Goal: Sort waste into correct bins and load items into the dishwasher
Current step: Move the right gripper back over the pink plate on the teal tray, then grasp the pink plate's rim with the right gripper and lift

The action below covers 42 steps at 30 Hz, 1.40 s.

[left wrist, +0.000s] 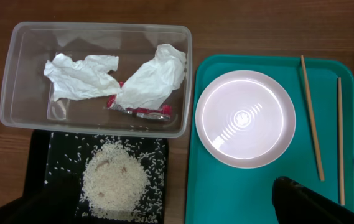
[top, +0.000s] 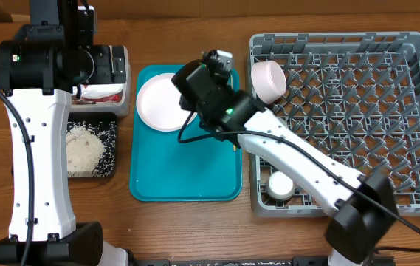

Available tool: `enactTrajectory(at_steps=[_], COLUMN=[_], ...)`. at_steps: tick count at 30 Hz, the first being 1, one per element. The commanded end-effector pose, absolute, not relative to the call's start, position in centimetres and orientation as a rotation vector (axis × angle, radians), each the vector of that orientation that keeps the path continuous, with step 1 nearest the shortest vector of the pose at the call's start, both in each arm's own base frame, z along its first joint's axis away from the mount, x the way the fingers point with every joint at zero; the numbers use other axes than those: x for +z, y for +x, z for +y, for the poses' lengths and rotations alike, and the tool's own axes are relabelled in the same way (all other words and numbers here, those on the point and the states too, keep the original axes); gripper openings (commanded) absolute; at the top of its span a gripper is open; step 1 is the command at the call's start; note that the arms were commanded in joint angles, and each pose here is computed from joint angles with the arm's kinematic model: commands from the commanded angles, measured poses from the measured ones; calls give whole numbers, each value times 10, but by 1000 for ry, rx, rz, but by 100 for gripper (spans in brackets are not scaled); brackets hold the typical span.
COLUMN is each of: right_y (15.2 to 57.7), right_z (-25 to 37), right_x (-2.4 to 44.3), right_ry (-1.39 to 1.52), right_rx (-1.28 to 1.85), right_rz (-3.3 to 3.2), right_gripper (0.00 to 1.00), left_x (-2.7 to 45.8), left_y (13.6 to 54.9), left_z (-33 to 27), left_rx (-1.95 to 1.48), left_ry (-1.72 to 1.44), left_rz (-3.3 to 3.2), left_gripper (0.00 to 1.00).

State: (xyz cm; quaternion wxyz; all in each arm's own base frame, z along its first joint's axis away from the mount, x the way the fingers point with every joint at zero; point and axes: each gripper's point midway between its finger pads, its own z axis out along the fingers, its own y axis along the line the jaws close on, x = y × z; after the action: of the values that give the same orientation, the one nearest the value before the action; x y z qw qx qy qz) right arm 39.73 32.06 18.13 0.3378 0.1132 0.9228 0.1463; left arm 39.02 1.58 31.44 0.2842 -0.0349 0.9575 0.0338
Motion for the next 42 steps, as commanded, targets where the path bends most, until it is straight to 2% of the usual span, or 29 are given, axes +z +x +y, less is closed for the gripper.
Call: enactTrajectory(at_steps=[1, 4, 9, 20, 22, 25, 26, 28, 32, 34, 38, 42], right_y=[400, 407, 412, 400, 399, 397, 396, 396, 405, 417, 428, 432], right_z=[332, 336, 333, 341, 342, 342, 344, 345, 335, 324, 288, 218], right_x=[128, 98, 59, 6, 5, 4, 4, 6, 31, 65, 115, 205], right_ry=[348, 415, 547, 544, 544, 543, 539, 538, 492, 357, 281, 351], right_rx=[424, 458, 483, 486, 488, 492, 503, 515, 517, 495, 325, 84], right_rz=[2519, 2565, 2635, 2764, 2771, 2781, 2788, 2793, 2766, 2714, 2600, 2365], right_gripper=[60, 57, 46, 33, 27, 7, 4, 4, 4, 4, 4, 4], left_x=[324, 324, 324, 324, 324, 324, 324, 324, 324, 324, 324, 324], left_y=[389, 389, 389, 389, 389, 389, 389, 389, 389, 389, 389, 389], left_z=[18, 18, 18, 18, 18, 18, 18, 18, 18, 18, 18, 18], left_rx=[106, 107, 107, 107, 106, 107, 107, 106, 106, 106, 106, 107], left_ry=[-71, -71, -71, -71, -71, -71, -71, -71, -71, -71, -71, -71], left_rz=[2537, 2537, 2537, 2537, 2536, 2537, 2537, 2537, 2537, 2537, 2537, 2537], left_gripper=[100, 100, 100, 100, 100, 100, 100, 100, 100, 100, 100, 100])
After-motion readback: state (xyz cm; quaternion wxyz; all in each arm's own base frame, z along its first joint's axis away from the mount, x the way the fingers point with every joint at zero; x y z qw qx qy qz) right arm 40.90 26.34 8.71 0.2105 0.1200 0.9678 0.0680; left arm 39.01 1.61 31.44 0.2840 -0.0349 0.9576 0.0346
